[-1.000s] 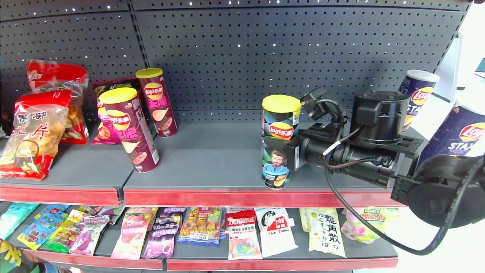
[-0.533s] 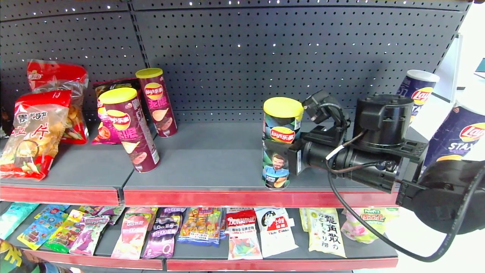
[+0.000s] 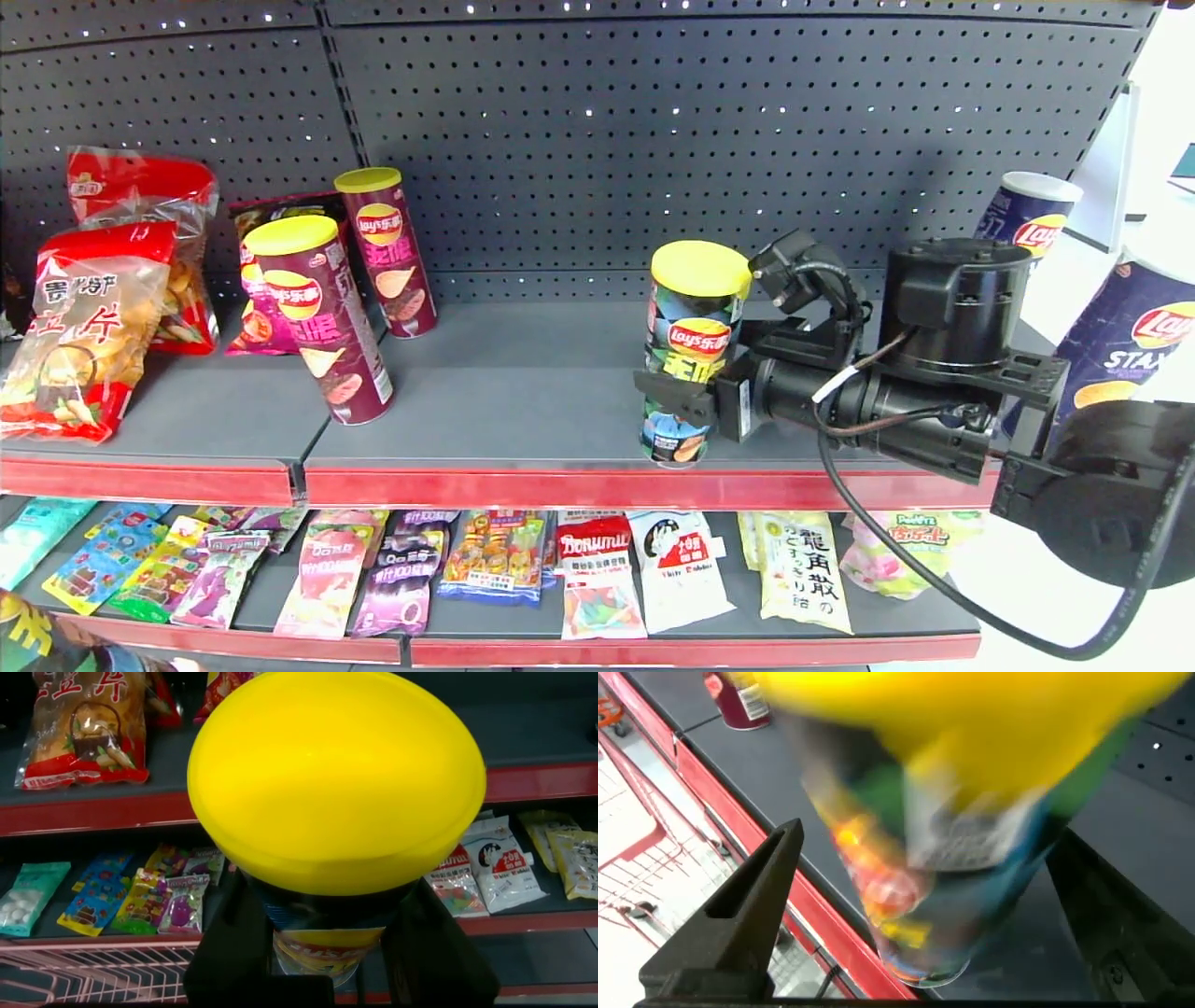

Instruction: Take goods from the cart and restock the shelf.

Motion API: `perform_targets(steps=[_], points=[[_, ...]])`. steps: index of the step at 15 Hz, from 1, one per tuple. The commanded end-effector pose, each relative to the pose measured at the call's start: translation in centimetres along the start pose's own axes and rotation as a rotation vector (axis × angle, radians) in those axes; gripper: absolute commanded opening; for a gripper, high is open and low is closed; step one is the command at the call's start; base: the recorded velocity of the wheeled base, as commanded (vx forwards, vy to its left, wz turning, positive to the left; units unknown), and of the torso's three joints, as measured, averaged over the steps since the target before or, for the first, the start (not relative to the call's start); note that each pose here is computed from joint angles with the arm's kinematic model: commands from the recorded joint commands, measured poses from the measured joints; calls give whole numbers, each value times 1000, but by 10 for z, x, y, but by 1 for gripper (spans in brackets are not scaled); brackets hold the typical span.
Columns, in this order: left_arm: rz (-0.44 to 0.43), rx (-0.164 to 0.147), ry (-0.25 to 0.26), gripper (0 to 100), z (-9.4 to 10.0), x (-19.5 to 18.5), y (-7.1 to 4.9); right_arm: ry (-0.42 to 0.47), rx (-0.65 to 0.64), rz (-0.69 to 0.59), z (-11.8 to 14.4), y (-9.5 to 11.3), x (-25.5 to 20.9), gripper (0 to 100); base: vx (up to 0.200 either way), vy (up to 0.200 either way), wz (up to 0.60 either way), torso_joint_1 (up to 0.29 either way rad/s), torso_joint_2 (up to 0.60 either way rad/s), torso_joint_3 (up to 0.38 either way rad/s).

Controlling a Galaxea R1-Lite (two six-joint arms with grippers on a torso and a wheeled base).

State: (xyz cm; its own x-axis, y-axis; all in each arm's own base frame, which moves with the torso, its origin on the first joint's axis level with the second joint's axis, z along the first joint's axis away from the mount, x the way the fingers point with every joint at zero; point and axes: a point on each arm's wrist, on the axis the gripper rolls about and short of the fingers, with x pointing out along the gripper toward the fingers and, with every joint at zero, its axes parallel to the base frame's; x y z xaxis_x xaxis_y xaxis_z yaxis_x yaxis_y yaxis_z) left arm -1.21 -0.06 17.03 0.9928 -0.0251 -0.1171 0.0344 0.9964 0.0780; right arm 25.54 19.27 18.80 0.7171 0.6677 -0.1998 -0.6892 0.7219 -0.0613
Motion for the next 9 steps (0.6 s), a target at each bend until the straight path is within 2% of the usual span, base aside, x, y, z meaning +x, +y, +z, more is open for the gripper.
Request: perform_targets(steps=[1,3,5,8,9], points=[[1,0,1,0,0,0,0,-12,0,-7,3,-1,-8,100,0,0,0,0,0,0],[1,0,1,0,0,0,0,-11,4,-23,2,-3,-18,100,0,0,0,0,0,0],[-1,0,-2,0,1,0,0,-4,10,-51,-5,-6,-52,100,0,0,0,0,0,0],[-21,0,-3,0,2,0,0,1,0,-67,-20,3,-104,100,0,0,0,0,0,0],[-29,0,1,0,2,1,0,-24,-21,-124,-29,8,-143,100,0,0,0,0,0,0]])
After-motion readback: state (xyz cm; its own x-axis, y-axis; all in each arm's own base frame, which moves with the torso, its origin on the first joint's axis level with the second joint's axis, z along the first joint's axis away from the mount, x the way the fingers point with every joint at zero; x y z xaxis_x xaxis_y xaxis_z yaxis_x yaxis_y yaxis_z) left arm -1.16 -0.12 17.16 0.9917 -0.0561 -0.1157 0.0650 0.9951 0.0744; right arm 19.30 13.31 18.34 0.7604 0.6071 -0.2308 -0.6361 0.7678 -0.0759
